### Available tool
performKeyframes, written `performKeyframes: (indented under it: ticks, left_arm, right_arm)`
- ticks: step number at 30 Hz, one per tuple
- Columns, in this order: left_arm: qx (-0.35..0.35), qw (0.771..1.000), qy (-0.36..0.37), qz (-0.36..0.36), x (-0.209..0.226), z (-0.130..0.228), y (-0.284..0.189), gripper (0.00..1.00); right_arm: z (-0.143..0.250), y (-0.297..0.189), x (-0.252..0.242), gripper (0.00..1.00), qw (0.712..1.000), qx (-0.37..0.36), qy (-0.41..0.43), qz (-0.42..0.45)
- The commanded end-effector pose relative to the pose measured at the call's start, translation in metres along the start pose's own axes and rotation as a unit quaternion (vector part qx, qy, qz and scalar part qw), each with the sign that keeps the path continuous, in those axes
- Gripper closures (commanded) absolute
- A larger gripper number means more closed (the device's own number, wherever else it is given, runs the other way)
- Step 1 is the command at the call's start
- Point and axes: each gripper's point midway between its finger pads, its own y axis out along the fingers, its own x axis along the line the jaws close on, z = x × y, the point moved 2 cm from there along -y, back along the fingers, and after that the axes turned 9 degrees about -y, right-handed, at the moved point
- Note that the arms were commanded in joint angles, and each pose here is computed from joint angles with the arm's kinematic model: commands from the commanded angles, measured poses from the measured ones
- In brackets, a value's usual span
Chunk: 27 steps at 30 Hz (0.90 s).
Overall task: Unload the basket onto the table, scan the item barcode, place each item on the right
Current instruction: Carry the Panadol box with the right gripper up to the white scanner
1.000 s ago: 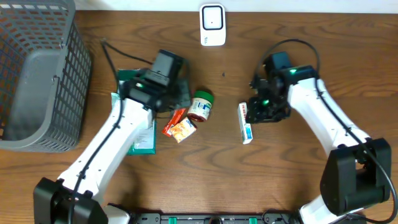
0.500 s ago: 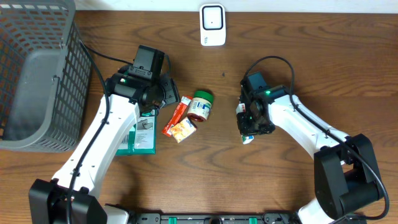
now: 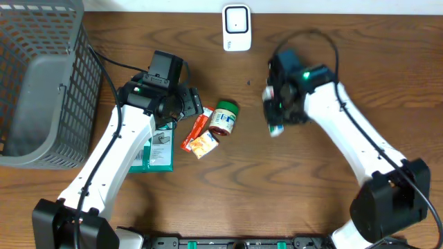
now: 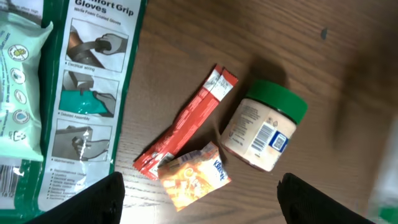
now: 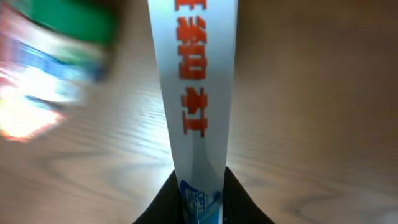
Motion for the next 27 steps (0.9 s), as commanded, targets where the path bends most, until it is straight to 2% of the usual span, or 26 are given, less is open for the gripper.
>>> performKeyframes:
  ticks: [1, 6, 11, 15, 21, 27]
  left_arm:
    - [0.002, 1.000, 0.003, -0.011, 0.006, 0.001, 0.004, 0.20]
    - [0.002, 1.000, 0.003, -0.011, 0.006, 0.001, 0.004, 0.19]
    - [0.002, 1.000, 0.003, -0.011, 0.006, 0.001, 0.004, 0.19]
    - [0.002, 1.000, 0.003, -0.011, 0.006, 0.001, 0.004, 0.19]
    - [0.002, 1.000, 0.003, -0.011, 0.006, 0.001, 0.004, 0.19]
    - [0.002, 1.000, 0.003, -0.011, 0.006, 0.001, 0.004, 0.19]
  right_arm:
    - [-0.047, -0.065, 0.007, 0.86, 0.996, -0.091, -0.020, -0.003]
    - [-0.095, -0.127, 0.013, 0.87, 0.987, -0.156, -0.030, -0.005]
    - [-0.145, -0.135, 0.016, 0.86, 0.980, -0.196, -0.043, -0.004]
    - [-0.180, -0.102, 0.014, 0.83, 0.977, -0.210, -0.040, -0.007]
    - [-0.244, -0.011, 0.000, 0.83, 0.970, -0.240, -0.031, 0.031]
    - [-0.265, 0.035, -0.008, 0.83, 0.968, -0.250, -0.014, 0.034]
